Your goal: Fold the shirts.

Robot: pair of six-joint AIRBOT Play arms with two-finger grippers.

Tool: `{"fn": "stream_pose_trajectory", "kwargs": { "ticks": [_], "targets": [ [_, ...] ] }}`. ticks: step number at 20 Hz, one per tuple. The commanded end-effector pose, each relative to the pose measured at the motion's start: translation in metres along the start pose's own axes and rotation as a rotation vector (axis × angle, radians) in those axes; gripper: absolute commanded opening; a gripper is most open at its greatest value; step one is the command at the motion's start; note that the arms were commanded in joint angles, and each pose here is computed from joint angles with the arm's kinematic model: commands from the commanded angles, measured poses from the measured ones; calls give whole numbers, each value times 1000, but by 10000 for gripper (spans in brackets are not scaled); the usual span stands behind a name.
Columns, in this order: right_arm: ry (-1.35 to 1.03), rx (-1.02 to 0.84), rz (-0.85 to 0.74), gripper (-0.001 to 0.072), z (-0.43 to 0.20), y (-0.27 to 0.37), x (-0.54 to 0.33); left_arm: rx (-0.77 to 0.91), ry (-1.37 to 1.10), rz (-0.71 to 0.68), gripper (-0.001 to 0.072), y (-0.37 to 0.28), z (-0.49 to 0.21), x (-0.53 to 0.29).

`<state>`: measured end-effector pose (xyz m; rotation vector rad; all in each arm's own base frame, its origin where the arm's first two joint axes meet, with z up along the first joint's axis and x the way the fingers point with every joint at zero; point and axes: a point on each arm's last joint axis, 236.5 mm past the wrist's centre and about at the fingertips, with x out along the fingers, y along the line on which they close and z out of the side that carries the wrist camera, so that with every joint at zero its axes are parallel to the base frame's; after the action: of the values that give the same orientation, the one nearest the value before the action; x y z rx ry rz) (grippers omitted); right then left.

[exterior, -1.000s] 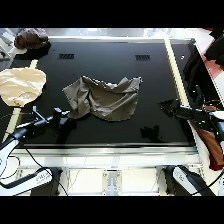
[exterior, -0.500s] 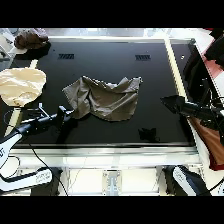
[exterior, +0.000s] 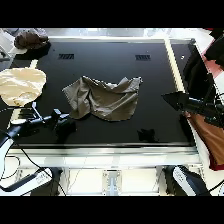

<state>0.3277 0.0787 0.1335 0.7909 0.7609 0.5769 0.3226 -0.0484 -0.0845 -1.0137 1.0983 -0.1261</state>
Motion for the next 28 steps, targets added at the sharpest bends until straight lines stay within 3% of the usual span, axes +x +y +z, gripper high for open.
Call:
{"fn": "stream_pose_trajectory", "kwargs": {
  "ticks": [1,7,8,11,12,13,17,19,21,22,25,28],
  "targets": [
    [8,-4,7,385,-1,3,-1,-37,10,44,404,13,-2,15],
    [7,-4,6,385,-1,2,0,-126,-65,-17,397,8,17,33],
    [7,-4,6,385,-1,2,0,-143,-73,-18,348,9,18,36],
    [16,-7,10,383,-3,4,1,-156,-45,-6,332,13,10,47],
    [28,-12,14,374,-6,6,4,-159,-40,-3,140,14,8,48],
    [50,-16,15,365,-12,8,7,-155,-42,-2,15,15,9,48],
    [208,-104,-154,303,-57,-23,32,-164,-52,-26,11,7,14,48],
    [170,-47,-296,322,-65,-61,51,-155,-41,-46,11,0,14,47],
    [128,83,-363,428,-74,-94,74,-149,-39,-57,10,-4,16,46],
    [159,120,-383,429,-84,-109,84,-147,-40,-58,10,-5,17,46],
    [245,305,-319,429,-105,-130,122,-145,-43,-59,10,-5,18,46],
    [325,350,-192,428,-113,-125,156,-147,-45,-58,10,-5,19,46]
  ]
}}
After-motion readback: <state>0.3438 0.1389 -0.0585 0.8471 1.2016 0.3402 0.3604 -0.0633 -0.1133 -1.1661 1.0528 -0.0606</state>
